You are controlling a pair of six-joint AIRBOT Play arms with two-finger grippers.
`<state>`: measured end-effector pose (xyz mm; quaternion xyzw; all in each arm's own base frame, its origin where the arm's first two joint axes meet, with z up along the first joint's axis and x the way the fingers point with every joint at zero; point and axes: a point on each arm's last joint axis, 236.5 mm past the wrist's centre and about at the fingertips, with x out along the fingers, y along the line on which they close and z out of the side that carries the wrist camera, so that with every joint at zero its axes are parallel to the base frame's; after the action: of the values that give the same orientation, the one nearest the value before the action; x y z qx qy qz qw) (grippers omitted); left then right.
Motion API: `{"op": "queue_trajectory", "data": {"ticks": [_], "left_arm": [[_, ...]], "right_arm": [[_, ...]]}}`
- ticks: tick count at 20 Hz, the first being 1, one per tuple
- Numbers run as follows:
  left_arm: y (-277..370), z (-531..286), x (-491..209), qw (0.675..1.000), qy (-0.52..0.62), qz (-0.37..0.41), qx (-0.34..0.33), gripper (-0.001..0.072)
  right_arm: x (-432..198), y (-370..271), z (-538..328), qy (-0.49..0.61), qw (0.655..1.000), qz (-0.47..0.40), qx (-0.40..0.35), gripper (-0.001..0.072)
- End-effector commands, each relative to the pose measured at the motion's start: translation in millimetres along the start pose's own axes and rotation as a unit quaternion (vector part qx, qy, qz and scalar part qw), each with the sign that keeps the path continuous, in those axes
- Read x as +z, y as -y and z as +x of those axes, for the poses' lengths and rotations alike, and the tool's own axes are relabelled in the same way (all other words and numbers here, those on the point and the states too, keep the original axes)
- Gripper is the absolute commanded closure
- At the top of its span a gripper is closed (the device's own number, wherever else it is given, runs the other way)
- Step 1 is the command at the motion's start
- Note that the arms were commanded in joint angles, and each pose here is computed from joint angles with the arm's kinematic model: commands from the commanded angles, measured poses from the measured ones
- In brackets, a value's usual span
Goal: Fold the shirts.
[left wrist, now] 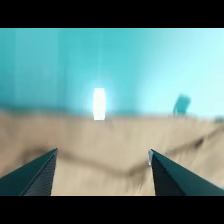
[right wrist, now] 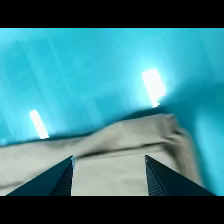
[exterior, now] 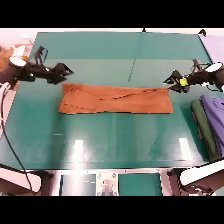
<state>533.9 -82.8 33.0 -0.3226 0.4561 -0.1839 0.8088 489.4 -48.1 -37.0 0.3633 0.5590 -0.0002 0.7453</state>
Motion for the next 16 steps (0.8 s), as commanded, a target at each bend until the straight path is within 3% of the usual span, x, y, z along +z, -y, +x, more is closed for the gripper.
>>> {"op": "queue_trajectory", "data": {"ticks": [1,2,3,4,6,11,12,14,15,16], "left_arm": [[10.1,-26.0,24.4,1.0,0.003,0.009,-0.015,0.0067],[13.7,-30.0,19.7,1.0,-0.012,0.013,-0.021,0.0114],[16.4,-30.9,12.0,0.999,-0.028,0.015,-0.025,0.0316],[18.4,-30.2,5.4,0.999,-0.042,0.016,-0.028,0.0458],[23.8,-27.7,-1.9,0.998,-0.055,0.019,-0.034,0.0683],[42.5,-15.7,-19.0,0.995,-0.08,0.039,-0.044,0.0683],[48.9,-10.9,-23.7,0.994,-0.086,0.045,-0.045,0.0683],[62.9,3.0,-36.3,0.992,-0.098,0.068,-0.042,0.0683],[72.4,13.2,-44.8,0.99,-0.103,0.085,-0.038,0.0683],[82.0,24.5,-53.1,0.988,-0.107,0.106,-0.031,0.0683]], "right_arm": [[-13.9,39.6,-27.0,-0.069,0.997,-0.036,-0.017,0.0197],[-21.2,52.2,-29.3,-0.084,0.996,-0.038,-0.021,0.0197],[-29.0,62.1,-27.7,-0.097,0.994,-0.039,-0.019,0.0197],[-37.8,71.3,-21.2,-0.111,0.993,-0.038,-0.018,0.0196],[-53.9,81.4,-3.4,-0.141,0.989,-0.043,-0.008,0.0197],[-67.8,64.0,41.2,-0.173,0.983,-0.046,0.05,0.0209],[-65.4,57.0,47.5,-0.166,0.983,-0.05,0.06,0.0267],[-63.1,34.6,51.3,-0.156,0.981,-0.065,0.094,0.0497],[-64.2,21.8,48.6,-0.16,0.978,-0.069,0.113,0.0659],[-64.6,12.8,42.8,-0.165,0.976,-0.075,0.124,0.0696]]}}
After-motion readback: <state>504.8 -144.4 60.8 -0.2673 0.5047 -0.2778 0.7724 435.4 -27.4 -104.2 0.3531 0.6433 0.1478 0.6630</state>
